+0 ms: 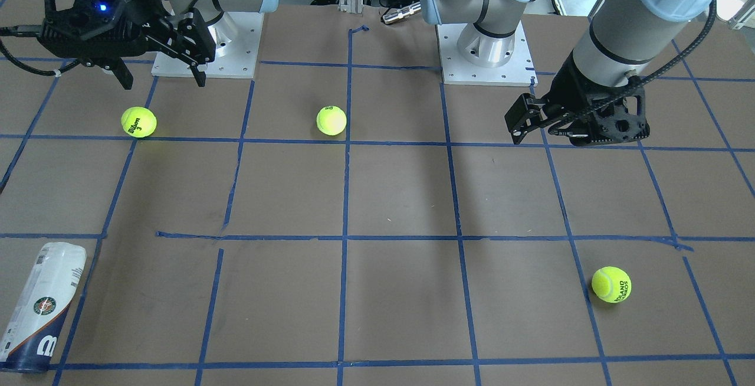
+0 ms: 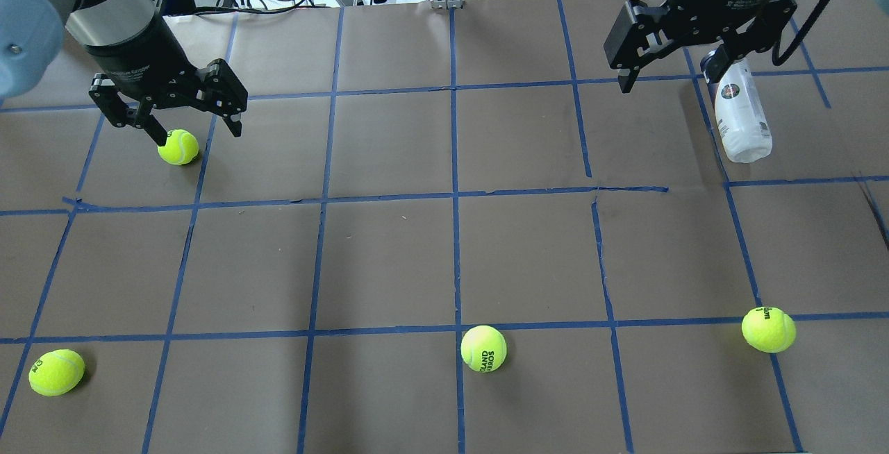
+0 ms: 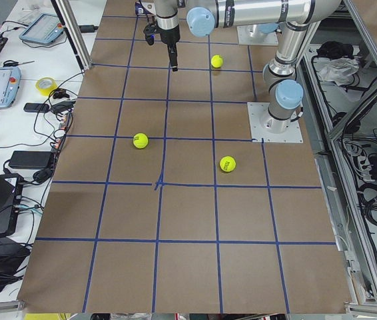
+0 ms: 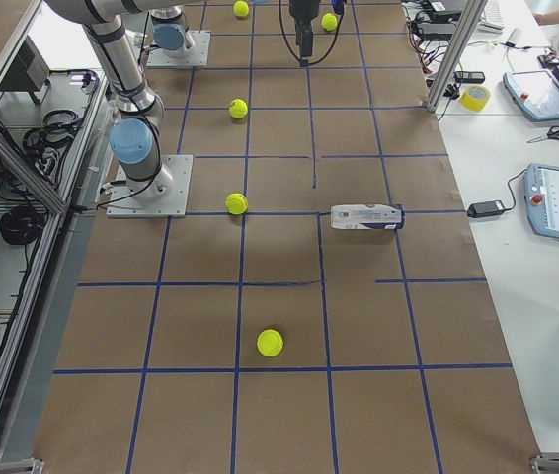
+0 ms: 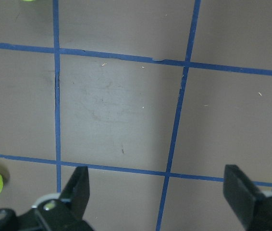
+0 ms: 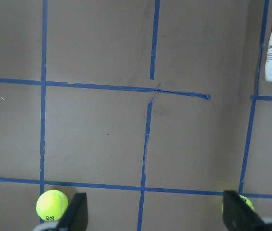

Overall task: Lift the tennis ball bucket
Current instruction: 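Move the right gripper toward the upright clear tennis ball can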

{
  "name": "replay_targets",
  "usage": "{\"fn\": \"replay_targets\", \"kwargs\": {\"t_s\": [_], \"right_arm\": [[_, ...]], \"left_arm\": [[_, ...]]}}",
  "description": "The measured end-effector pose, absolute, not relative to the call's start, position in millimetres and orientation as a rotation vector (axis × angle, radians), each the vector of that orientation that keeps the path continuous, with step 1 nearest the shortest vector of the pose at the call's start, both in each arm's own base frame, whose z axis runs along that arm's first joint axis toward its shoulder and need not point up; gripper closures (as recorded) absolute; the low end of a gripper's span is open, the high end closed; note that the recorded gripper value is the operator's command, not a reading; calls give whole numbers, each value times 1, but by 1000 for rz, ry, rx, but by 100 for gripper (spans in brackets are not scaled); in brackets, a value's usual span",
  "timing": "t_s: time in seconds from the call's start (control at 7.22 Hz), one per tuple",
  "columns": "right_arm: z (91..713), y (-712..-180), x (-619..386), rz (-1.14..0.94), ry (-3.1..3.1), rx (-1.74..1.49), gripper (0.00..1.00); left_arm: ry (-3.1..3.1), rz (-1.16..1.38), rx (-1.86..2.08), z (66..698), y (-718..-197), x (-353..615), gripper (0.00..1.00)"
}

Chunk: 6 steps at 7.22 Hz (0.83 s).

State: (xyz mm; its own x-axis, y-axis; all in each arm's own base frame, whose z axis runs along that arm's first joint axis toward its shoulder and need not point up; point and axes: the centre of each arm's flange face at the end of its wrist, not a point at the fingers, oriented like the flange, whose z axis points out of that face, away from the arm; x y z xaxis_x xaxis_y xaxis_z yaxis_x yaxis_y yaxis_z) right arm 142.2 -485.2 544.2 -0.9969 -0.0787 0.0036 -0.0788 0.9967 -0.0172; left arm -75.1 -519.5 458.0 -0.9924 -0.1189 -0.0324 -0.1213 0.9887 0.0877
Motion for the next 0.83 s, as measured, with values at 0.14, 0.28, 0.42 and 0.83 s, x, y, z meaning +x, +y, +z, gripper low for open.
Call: {"fn": "replay_targets", "kwargs": {"t_s": [0.14,0.28,0.42,0.83], "right_arm": [[544,-485,142,25,-3137,122,0],[543,-485,142,20,-3135,121,0],[541,-486,141,13,-3131,118,0],[541,-494,133,39,-3141,89,0]], "left_arm": [[3105,140,-187,458,-519,-75,0],[3105,140,-187,458,-519,-75,0],[3104,140,-187,458,-519,-75,0],[3105,141,-187,457,-520,-75,0]]}}
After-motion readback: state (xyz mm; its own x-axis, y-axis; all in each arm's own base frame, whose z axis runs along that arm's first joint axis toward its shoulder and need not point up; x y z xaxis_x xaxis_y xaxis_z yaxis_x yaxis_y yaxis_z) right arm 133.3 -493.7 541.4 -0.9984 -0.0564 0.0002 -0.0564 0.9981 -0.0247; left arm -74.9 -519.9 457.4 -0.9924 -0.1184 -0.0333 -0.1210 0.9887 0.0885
